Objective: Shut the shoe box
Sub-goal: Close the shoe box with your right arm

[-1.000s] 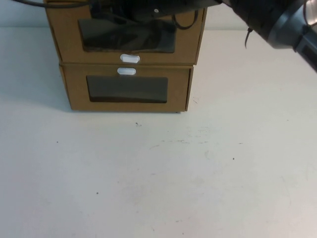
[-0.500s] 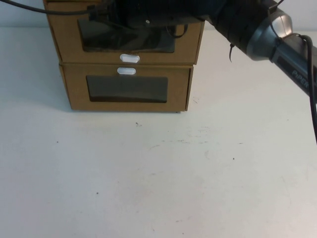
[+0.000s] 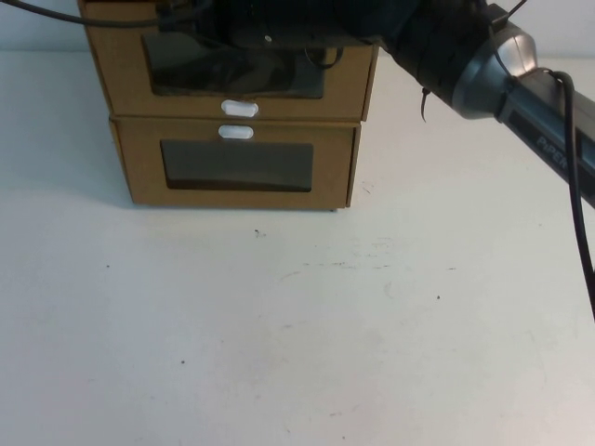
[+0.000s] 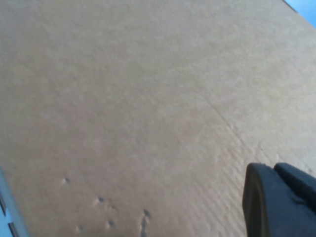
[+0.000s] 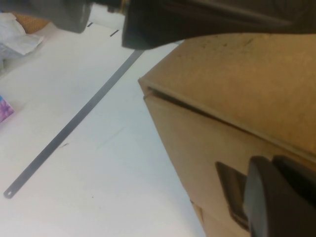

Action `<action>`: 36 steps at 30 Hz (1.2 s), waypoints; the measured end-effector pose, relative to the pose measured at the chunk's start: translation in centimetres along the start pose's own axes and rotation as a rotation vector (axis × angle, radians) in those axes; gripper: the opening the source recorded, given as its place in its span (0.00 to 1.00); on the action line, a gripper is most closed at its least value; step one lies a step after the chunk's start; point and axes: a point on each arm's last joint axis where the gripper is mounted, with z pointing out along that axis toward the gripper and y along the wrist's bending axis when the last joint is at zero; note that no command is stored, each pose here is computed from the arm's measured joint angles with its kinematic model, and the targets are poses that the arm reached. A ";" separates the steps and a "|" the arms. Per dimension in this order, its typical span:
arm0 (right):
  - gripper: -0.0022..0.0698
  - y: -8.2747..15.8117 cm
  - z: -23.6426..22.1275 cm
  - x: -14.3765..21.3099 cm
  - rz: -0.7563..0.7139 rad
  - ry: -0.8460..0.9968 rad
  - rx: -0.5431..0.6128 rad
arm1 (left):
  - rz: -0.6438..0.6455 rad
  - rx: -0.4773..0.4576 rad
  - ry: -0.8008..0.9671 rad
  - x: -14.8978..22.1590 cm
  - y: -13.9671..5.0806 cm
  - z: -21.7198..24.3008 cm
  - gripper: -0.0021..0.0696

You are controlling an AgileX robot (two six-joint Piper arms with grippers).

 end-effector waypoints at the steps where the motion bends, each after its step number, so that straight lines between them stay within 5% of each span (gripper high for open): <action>1: 0.01 0.0 0.0 0.0 0.000 0.000 0.000 | 0.000 0.001 0.003 0.0 0.0 0.0 0.02; 36: 0.01 -1.5 0.3 0.9 0.056 0.053 -0.050 | -0.005 0.024 0.018 0.1 -0.4 -0.2 0.02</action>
